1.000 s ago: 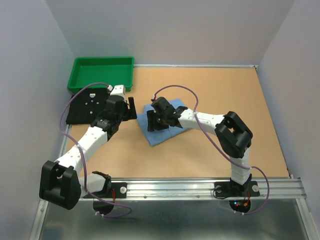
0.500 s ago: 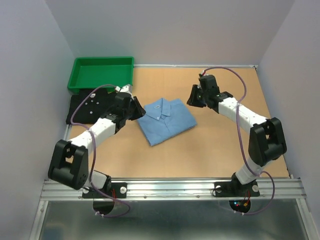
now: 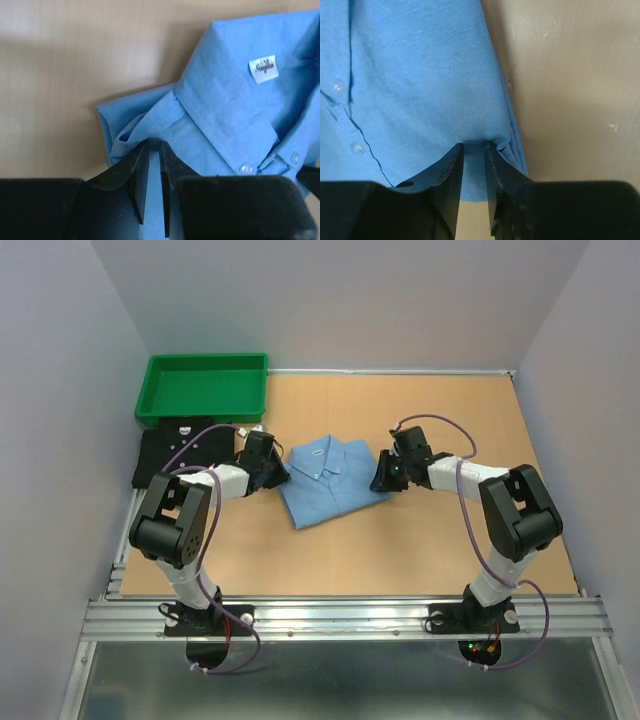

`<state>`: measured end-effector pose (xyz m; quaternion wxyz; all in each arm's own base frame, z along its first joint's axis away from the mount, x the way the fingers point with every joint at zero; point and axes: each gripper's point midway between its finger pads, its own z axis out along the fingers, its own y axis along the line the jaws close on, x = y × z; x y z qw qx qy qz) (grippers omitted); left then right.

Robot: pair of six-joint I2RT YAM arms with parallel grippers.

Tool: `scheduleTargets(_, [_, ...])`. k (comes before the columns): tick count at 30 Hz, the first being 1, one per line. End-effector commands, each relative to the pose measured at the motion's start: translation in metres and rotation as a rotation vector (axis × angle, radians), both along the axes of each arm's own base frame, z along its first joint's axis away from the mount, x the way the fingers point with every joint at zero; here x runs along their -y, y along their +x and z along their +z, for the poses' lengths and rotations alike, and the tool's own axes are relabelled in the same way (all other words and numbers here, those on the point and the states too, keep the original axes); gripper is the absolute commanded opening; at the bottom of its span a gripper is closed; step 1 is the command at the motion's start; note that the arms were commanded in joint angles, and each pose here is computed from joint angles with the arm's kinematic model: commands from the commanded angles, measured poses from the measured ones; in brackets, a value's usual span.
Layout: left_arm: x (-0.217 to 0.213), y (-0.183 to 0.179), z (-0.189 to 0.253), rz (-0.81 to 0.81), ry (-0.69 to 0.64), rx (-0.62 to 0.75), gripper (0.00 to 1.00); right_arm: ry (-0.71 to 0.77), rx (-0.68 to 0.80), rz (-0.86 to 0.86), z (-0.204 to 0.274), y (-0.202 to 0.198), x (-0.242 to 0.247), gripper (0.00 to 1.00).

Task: Fold and stack the long sleeve shirts
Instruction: Fold the shirt, then neatly place the folded shirt to the corner

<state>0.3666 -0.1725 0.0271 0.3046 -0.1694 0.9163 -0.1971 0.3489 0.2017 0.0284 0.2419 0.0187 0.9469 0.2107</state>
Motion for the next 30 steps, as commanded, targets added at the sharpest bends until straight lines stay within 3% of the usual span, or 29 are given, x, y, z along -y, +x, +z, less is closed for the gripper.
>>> scheduleTargets(1, [-0.017, 0.028, -0.001, 0.036, 0.069, 0.020, 0.27, 0.070, -0.072, 0.006, -0.011, -0.032, -0.005, 0.28])
scheduleTargets(5, [-0.027, 0.054, 0.001, 0.023, 0.115, 0.024, 0.31, 0.144, -0.087, -0.026, 0.001, -0.051, -0.027, 0.29])
scheduleTargets(9, [-0.028, 0.072, 0.035, -0.005, 0.135, 0.086, 0.41, 0.185, -0.039, -0.024, 0.026, -0.055, -0.047, 0.34])
scheduleTargets(13, [-0.031, 0.058, 0.074, 0.013, 0.102, 0.157, 0.66, 0.192, 0.109, 0.059, 0.067, -0.045, -0.053, 0.45])
scheduleTargets(14, [-0.032, 0.052, 0.098, 0.028, 0.075, 0.205, 0.72, 0.148, 0.175, 0.104, 0.076, -0.042, -0.048, 0.53])
scheduleTargets(15, [-0.036, 0.039, 0.092, 0.039, 0.067, 0.187, 0.82, 0.118, 0.204, 0.118, 0.080, -0.039, -0.044, 0.57])
scheduleTargets(18, [-0.038, 0.015, 0.117, 0.082, -0.013, 0.230, 0.96, 0.005, 0.251, 0.124, 0.084, -0.032, -0.027, 0.70])
scheduleTargets(21, [-0.035, -0.031, 0.097, 0.093, -0.110, 0.172, 0.99, -0.042, 0.217, 0.046, 0.076, -0.035, -0.013, 0.77])
scheduleTargets(23, [-0.032, -0.049, 0.091, 0.107, -0.166, 0.151, 0.99, 0.005, 0.161, -0.045, 0.072, -0.038, -0.007, 0.77])
scheduleTargets(30, [0.009, -0.116, 0.077, 0.126, -0.389, 0.132, 0.99, 0.168, 0.033, -0.252, 0.058, -0.061, 0.009, 0.64])
